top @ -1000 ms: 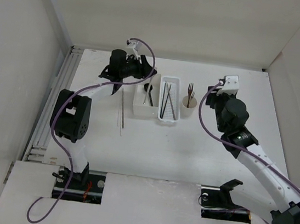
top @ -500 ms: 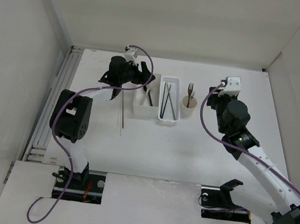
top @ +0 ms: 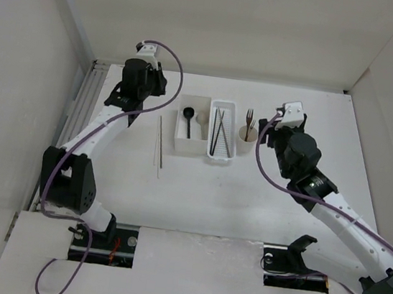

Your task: Sort the eating utensils into containers

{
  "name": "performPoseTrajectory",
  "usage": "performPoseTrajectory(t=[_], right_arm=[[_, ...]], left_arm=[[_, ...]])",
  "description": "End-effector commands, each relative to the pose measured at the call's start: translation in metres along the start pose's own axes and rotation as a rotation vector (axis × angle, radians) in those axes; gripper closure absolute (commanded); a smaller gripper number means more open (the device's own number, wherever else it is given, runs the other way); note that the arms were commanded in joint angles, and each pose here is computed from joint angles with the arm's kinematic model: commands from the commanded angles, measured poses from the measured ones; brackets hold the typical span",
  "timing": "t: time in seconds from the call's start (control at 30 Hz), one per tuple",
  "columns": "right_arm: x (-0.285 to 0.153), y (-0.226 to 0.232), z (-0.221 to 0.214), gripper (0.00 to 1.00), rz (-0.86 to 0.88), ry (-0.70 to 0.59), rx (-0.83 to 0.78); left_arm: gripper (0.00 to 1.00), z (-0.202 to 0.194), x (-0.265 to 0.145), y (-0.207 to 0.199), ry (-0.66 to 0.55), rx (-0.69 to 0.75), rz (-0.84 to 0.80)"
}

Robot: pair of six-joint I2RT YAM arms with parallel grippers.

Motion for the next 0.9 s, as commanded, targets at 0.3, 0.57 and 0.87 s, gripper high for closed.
performPoseTrajectory(t=[0.3, 0.57, 0.87], right_arm=[[-0.005, 0.029, 0.02, 0.22, 0.095, 0.017, 0.204], [-0.017, 0.036, 0.014, 0.23, 0.118, 0.058, 0.227], [-0.013, 0.03, 0.008, 0.23, 0.072, 0.077, 0.139]], left_arm=[[0.71, -0.137, -0.088, 0.025, 0.282, 0.188, 0.308], [0.87, -0.159, -0.08, 0.026, 0.275, 0.19, 0.317], [0.77, -0.176, -0.06, 0.031, 0.378, 0.089, 0.32]])
Point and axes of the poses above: each gripper's point midway between its finger pads, its own x axis out along the fingers, its own y axis along the line the jaws close on, z = x × y, the point moved 5 cm from there along -x, back along the fingers, and after that the axes turned 1 degree about x, right-handed, at the moved point
